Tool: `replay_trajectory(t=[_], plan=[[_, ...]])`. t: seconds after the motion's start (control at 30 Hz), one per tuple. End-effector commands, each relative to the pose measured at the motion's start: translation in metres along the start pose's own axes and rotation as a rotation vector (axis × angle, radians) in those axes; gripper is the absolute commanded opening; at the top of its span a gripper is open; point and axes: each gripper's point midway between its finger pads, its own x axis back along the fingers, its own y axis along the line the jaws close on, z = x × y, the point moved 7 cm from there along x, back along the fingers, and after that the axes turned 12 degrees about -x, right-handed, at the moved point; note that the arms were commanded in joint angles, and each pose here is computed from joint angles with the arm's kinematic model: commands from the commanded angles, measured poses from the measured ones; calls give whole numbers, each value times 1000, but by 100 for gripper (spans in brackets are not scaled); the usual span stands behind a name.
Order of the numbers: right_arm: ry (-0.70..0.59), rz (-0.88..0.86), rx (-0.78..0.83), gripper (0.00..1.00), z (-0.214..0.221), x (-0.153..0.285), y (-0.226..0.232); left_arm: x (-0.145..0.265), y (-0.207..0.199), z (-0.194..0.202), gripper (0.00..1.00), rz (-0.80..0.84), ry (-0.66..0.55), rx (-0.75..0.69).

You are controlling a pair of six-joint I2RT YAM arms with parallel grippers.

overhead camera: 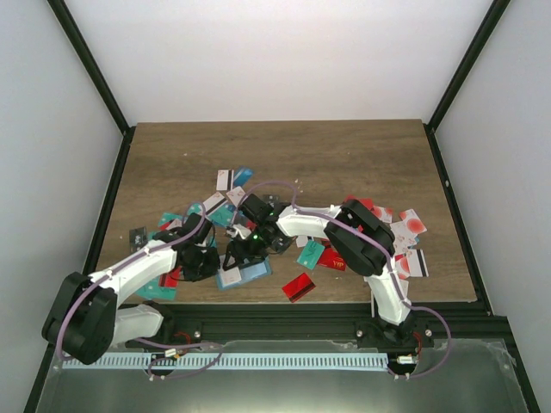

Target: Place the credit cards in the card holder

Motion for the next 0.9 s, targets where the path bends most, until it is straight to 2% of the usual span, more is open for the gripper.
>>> replay_trajectory(t=[0.0, 0.33, 0.53, 0.73, 0.87], plan=[[-12, 35, 39, 66, 5, 4, 11, 6, -4, -2, 9, 33, -27, 1], [-99, 84, 72, 75, 9, 37, 26, 24, -6, -5, 16, 23, -73, -3], [-170, 99, 62, 82, 19, 65, 35, 42, -12, -9, 16, 33, -116, -19], [-275, 144, -31, 84, 44, 100, 20, 61, -28, -16, 16, 97, -169, -74], [-367, 227, -175, 86, 67, 128, -10, 63, -54, -22, 15, 174, -187, -189]])
